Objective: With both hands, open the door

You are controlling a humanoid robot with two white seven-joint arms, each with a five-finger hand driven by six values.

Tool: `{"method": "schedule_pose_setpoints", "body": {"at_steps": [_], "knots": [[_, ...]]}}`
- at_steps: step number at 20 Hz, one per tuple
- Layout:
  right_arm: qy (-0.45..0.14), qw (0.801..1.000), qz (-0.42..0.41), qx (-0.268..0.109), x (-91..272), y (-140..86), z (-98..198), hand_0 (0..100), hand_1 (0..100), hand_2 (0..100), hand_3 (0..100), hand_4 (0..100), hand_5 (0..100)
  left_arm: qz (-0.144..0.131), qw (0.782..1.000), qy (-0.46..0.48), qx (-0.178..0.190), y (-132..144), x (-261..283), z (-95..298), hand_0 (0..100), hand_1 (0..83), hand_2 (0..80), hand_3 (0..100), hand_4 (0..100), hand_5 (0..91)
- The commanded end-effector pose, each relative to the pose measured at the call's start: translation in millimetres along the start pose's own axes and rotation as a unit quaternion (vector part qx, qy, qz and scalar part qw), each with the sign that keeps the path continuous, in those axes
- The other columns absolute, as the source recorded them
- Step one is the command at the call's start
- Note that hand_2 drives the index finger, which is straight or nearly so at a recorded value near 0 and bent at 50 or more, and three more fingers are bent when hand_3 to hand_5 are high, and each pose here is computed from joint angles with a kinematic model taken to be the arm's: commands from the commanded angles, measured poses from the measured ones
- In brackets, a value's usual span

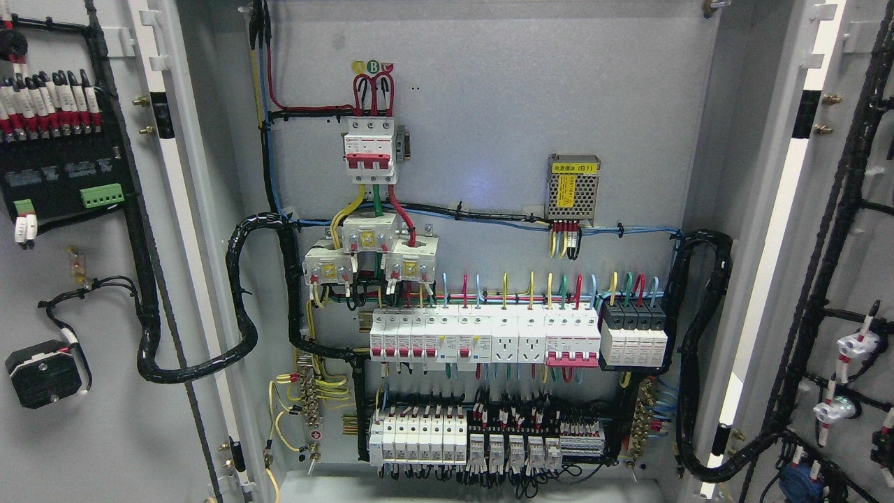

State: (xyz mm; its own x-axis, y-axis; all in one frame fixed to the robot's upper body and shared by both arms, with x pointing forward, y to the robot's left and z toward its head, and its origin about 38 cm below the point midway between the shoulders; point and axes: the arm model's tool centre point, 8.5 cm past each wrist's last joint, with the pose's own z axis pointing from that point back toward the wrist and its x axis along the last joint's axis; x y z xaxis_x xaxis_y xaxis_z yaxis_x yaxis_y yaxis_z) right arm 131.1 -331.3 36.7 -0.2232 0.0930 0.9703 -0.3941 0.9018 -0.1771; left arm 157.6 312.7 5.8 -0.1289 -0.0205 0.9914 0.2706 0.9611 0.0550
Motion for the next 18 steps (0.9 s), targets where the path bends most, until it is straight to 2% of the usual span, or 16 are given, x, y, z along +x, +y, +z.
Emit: {"method": "schedule_pose_setpoints", "body": {"at_steps": [1,9,13,18], "knots": [[0.045,0.997,-0.051,-0.045,-47,69,47,47,0,0,16,15,21,0.049,0.987,0.151,-0.025,-47,-77,67,12,38.9,0.0,0,0,0.0],[0.151,0.981,-0.08,-0.088,-92,107,122,48,0,0,10,8,14,0.066,0.961,0.269,-0.021,-56,-142,109,12,38.9,0.0,0,0,0.0],[0.224,0.966,-0.098,-0.085,-110,128,164,48,0,0,9,6,10,0.077,0.947,0.311,-0.018,-64,-158,125,12,38.9,0.0,0,0,0.0],[0.298,0.94,-0.136,-0.097,-134,160,191,49,0,0,5,2,5,0.106,0.91,0.4,-0.012,-72,-187,144,12,38.9,0.0,0,0,0.0]]}}
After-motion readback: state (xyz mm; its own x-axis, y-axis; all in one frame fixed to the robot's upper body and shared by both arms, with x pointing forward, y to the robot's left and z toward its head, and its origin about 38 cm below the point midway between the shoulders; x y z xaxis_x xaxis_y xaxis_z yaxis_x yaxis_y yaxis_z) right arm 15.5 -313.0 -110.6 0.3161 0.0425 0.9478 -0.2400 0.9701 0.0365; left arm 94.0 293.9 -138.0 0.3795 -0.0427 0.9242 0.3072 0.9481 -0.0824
